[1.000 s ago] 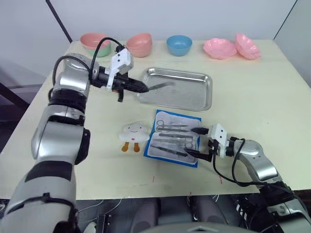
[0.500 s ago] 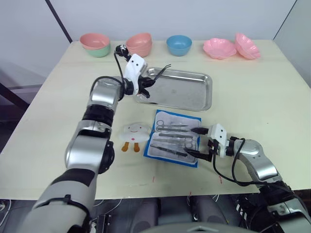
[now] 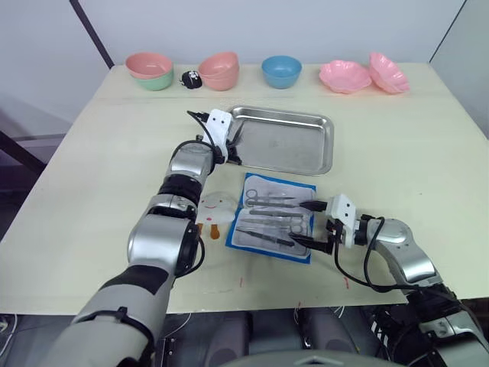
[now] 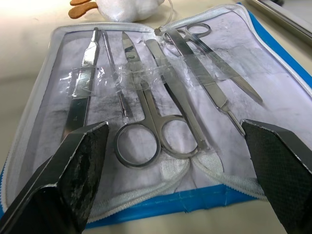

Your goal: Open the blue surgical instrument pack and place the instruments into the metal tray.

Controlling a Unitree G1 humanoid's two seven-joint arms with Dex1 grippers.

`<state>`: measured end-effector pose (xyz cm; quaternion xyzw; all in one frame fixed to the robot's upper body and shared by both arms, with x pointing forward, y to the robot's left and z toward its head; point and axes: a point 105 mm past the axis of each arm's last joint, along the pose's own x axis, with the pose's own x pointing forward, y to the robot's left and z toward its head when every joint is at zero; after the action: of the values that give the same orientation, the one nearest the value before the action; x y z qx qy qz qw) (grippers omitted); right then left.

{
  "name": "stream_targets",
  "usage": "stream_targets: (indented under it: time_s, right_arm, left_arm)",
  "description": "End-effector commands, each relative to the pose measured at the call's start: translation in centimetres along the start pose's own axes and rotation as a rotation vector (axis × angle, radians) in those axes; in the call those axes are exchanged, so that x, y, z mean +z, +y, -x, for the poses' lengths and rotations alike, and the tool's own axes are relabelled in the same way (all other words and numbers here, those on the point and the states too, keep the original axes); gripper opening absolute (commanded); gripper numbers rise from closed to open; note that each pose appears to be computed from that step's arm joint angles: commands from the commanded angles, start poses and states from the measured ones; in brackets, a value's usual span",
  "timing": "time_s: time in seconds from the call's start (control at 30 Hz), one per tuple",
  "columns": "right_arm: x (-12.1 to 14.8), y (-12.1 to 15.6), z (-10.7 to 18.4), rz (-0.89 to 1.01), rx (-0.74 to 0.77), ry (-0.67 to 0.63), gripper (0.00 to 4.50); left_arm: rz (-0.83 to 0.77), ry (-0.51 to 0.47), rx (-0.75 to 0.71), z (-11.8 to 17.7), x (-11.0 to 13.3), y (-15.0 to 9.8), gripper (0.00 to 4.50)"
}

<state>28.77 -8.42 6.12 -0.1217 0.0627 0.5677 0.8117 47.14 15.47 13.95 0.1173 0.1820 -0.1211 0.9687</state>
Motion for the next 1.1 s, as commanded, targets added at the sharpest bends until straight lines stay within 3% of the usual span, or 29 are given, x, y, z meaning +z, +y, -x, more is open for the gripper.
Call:
stream_targets:
  time_s: [0.03,0.2,0.23,0.27,0.37,0.4,0.47,0.8,1.03,1.1]
  right_arm:
    - [-4.0,1.8,-0.2,-0.113,0.042,0.123,4.50]
    - [-4.0,1.8,-0.3,-0.115,0.040,0.121,4.50]
    - [-4.0,1.8,-0.3,-0.115,0.040,0.121,4.50]
    - [-4.0,1.8,-0.3,-0.114,0.041,0.121,4.50]
    - [-4.0,1.9,-0.3,-0.114,0.041,0.121,4.50]
    - [-4.0,1.9,-0.3,-0.114,0.042,0.121,4.50]
    - [-4.0,1.9,-0.3,-0.114,0.043,0.121,4.50]
    - [-4.0,1.9,-0.3,-0.117,0.040,0.119,4.50]
    - [-4.1,1.8,-0.2,-0.118,0.034,0.121,4.50]
    - [-4.0,1.7,0.0,-0.118,0.026,0.120,4.50]
  left_arm:
    - [-0.005,-0.042,0.027,0.2,1.4,0.6,0.06]
    - [0.033,-0.037,0.040,0.1,1.3,0.6,0.06]
    - [0.034,-0.037,0.043,0.1,1.3,0.7,0.87]
    - [0.034,-0.037,0.044,0.1,1.3,0.7,1.12]
    - [0.036,-0.036,0.045,0.1,1.3,0.7,2.59]
    - [0.036,-0.039,0.044,0.1,1.4,0.7,2.80]
    - [0.036,-0.056,0.038,0.2,1.8,0.6,3.71]
    - [-0.004,-0.245,-0.118,1.5,6.1,-0.4,3.71]
    - [-0.116,-0.483,-0.439,4.7,8.2,-2.2,3.71]
    - [-0.178,-0.500,-0.533,5.6,7.7,-2.5,3.71]
